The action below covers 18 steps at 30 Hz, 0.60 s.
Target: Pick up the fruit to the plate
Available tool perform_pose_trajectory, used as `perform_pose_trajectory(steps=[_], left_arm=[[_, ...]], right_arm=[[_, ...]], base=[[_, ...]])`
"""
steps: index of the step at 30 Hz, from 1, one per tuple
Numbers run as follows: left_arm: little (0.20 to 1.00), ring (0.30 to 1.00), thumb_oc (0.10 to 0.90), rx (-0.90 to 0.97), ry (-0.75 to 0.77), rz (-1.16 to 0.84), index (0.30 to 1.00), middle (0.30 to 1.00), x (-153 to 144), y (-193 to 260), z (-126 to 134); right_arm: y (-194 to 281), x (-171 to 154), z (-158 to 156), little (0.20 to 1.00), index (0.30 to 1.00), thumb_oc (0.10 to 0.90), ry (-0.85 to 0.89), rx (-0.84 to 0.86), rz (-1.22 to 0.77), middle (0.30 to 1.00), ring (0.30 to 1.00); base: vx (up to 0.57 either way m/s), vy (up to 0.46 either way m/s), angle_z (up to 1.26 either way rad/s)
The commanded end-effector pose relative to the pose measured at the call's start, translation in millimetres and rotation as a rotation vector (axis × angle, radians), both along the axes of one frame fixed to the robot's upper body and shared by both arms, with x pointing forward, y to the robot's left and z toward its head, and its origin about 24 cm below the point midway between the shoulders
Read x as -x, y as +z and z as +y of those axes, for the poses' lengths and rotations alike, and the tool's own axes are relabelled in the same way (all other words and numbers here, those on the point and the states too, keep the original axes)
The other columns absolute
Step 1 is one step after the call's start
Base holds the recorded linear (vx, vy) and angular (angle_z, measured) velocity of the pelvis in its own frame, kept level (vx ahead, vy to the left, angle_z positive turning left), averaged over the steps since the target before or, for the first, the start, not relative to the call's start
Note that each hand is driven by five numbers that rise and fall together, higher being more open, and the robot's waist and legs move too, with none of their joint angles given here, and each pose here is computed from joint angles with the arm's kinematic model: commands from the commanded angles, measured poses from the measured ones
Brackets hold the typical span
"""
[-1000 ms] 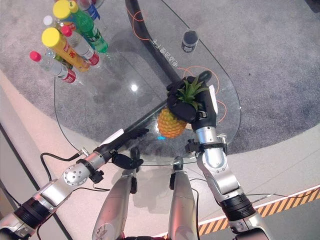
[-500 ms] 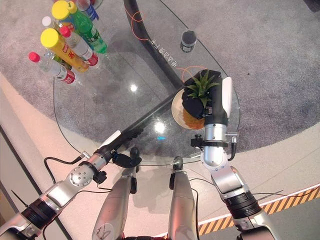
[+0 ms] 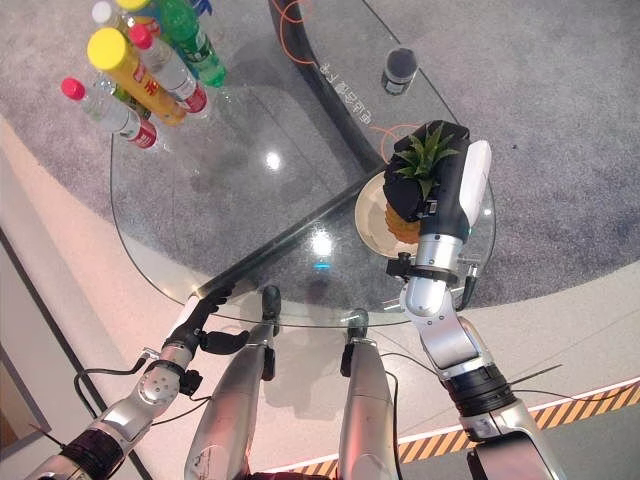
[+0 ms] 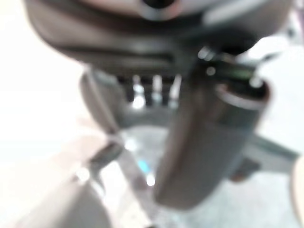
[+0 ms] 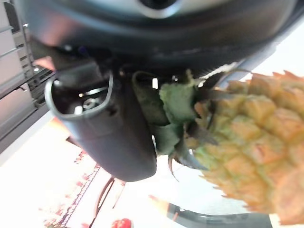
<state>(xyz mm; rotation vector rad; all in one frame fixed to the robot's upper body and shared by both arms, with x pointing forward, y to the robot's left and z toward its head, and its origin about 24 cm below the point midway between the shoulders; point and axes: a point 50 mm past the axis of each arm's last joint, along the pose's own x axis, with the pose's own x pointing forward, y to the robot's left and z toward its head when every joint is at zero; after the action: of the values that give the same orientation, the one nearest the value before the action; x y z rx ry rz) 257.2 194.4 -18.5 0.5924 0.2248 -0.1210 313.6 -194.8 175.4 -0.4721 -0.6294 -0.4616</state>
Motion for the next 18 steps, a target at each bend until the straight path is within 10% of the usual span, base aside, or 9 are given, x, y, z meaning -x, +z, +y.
perform_pose_trajectory(steps=[1, 18], left_arm=[[0.9, 0.9, 0.8, 0.069, -0.003, -0.08, 0.9, 0.9, 4.4, 8.4, -6.3], [0.9, 0.9, 0.8, 0.113, -0.036, -0.105, 0.9, 0.9, 1.4, 13.5, -27.2]], right_arm=[[76.3, 14.7, 4.6, 0.2, 0.3, 0.1, 0.078, -0.081, -0.422, 0.3, 0.3], [92.8, 1.9, -6.2, 0.2, 0.3, 0.1, -0.015, -0.159, -0.592, 0.3, 0.3]], base=[[0.0, 0.0, 0.0], [0.0, 0.018, 0.01]])
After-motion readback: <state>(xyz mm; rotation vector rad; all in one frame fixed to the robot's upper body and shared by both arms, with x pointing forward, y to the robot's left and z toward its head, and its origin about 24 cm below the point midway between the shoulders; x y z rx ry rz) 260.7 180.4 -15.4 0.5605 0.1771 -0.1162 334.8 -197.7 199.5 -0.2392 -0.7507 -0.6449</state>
